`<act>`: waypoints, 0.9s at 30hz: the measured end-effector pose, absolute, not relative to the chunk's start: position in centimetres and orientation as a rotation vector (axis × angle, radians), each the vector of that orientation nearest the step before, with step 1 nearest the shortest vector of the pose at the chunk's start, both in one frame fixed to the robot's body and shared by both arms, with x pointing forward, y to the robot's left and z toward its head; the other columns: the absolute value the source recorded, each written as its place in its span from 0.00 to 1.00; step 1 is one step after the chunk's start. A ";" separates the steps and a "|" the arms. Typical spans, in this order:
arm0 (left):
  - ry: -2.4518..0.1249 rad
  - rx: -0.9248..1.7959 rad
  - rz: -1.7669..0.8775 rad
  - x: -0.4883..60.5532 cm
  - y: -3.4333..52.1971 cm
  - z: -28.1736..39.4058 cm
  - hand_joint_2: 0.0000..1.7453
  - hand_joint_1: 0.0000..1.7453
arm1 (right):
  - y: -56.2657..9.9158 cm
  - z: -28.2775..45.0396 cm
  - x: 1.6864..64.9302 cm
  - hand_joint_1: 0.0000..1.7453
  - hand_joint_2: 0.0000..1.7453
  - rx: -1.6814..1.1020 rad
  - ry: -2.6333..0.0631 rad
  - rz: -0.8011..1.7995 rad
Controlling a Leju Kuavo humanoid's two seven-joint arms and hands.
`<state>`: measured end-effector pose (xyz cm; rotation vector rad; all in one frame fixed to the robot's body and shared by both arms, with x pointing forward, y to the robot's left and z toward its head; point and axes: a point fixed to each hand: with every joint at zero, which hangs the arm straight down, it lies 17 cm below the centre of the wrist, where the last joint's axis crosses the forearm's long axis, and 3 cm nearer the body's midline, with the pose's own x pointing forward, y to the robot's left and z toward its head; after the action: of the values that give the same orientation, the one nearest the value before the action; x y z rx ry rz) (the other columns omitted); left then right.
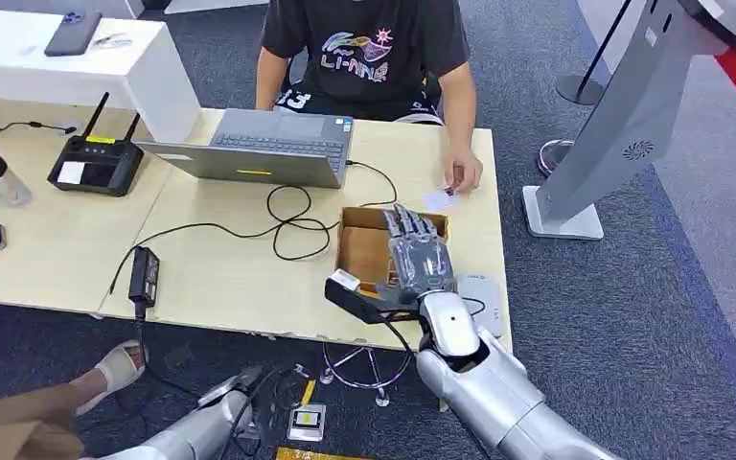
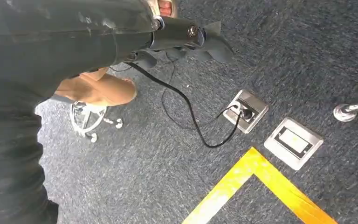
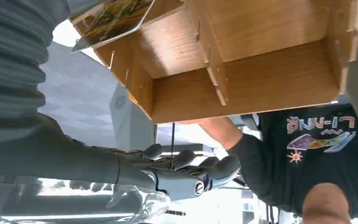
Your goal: Pass the card to the sensor for recognition and then transmit it.
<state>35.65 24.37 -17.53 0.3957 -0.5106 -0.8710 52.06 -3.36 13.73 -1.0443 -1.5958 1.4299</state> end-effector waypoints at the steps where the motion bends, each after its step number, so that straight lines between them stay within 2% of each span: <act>1: -0.515 0.395 -0.868 35.6 24.5 -17.6 1.00 0.00 | -3.7 13.6 52.1 0.00 1.00 -1.043 -1.588 1.422; 17: -0.528 0.399 -0.879 35.2 26.2 -18.1 1.00 0.00 | -6.3 12.3 52.3 0.01 1.00 -1.039 -1.543 1.370; 19: -0.527 0.400 -0.880 35.2 26.3 -18.1 1.00 0.00 | -6.4 12.4 52.3 0.16 1.00 -1.038 -1.550 1.366; 20: -0.526 0.401 -0.881 35.2 26.4 -18.1 1.00 0.00 | -6.5 12.5 52.3 0.28 1.00 -1.038 -1.554 1.362; 21: -0.526 0.401 -0.883 35.2 26.4 -18.1 1.00 0.00 | -6.5 12.6 52.3 0.24 1.00 -1.037 -1.560 1.361; 23: -0.525 0.402 -0.887 35.2 26.5 -18.1 1.00 0.00 | -6.5 12.8 52.3 0.24 1.00 -1.034 -1.569 1.360; 27: -0.524 0.399 -0.898 35.1 26.5 -18.1 1.00 0.00 | -6.4 13.0 52.1 0.44 1.00 -1.031 -1.582 1.357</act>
<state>35.09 26.51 -18.14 0.3995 -0.5241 -0.8981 52.14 -6.40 12.96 -1.0310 -1.5816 1.3572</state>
